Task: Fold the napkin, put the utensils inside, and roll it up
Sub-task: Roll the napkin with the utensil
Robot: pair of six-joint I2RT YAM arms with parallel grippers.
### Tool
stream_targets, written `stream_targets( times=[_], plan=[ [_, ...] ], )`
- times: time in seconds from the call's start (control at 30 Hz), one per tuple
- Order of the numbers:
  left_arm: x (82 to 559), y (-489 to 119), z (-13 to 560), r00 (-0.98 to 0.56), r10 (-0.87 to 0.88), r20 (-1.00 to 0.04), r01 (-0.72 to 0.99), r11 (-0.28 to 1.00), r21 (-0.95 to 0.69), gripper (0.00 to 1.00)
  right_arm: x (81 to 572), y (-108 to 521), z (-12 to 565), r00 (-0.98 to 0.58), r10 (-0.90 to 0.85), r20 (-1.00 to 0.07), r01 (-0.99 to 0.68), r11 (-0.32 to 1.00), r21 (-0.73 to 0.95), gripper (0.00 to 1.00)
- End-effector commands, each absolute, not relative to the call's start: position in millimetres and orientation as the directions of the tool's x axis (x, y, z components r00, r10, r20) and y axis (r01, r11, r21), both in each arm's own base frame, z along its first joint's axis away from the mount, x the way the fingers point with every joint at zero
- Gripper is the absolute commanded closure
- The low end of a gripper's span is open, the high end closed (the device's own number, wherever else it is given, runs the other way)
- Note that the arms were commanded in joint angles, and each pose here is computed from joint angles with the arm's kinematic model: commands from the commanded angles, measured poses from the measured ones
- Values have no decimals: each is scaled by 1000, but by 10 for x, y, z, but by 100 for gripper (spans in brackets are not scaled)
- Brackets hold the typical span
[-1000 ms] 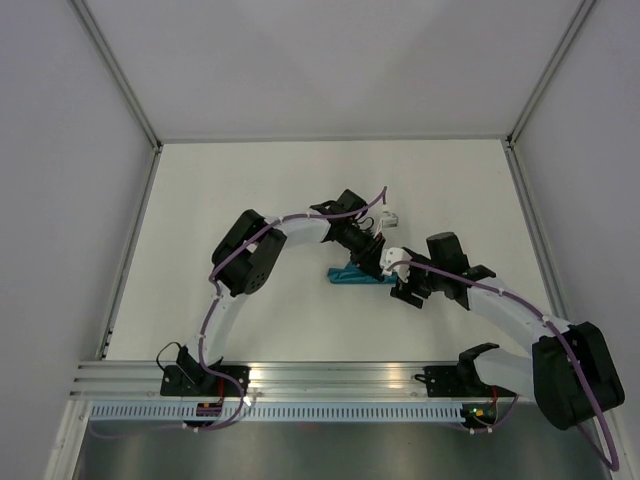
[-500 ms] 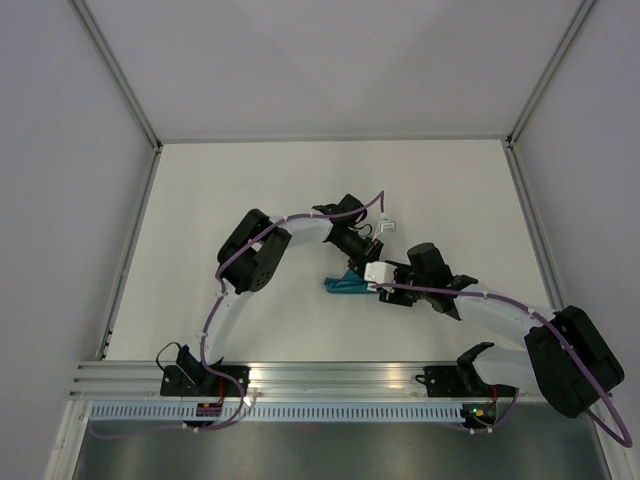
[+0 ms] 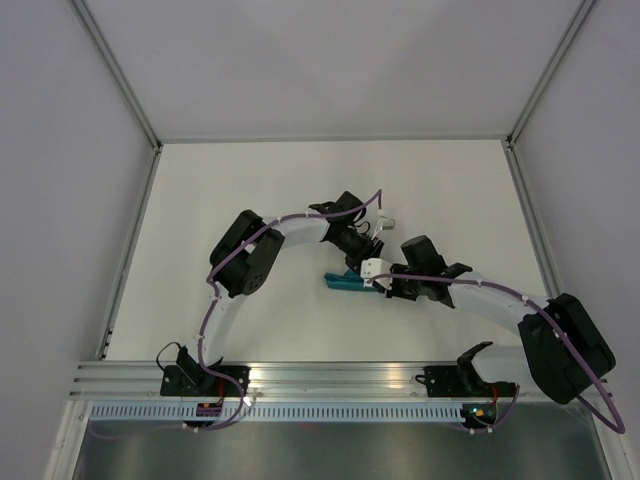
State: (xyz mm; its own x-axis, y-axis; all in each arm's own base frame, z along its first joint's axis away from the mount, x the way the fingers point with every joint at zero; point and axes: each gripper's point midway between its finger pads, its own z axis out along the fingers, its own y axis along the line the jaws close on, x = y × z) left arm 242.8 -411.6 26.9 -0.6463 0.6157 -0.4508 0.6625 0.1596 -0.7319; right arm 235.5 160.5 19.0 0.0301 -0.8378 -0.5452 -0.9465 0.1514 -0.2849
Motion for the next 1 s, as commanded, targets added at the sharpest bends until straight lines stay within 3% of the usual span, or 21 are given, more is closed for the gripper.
stream_targets(
  times=[0.0, 0.33, 0.57, 0.7, 0.83, 0.97],
  plan=[
    [2870, -3970, 377, -652, 544, -529, 739, 301, -602, 49, 2282, 1593, 202, 16, -853, -521, -968, 117, -220, 76],
    [3444, -3624, 961, -608, 330, -723, 758, 513, -403, 49, 2316, 1581, 237, -48, -855, -516, -995, 87, -51, 76],
    [3452, -3223, 1228, -474, 210, -855, 724, 645, -243, 50, 2463, 1530, 173, -129, -867, -482, -986, 59, 158, 76],
    [3324, -3133, 1576, -302, 141, -943, 734, 665, -135, 48, 2462, 1494, 102, -189, -873, -449, -953, 53, 298, 76],
    [3152, -3120, 1532, -153, 252, -955, 707, 703, 73, 45, 2537, 1475, -8, -246, -876, -416, -914, 66, 401, 76],
    [2811, -3404, 1372, -7, 433, -901, 722, 626, 295, 44, 2635, 1492, -104, -298, -874, -385, -872, 85, 482, 76]
  ],
)
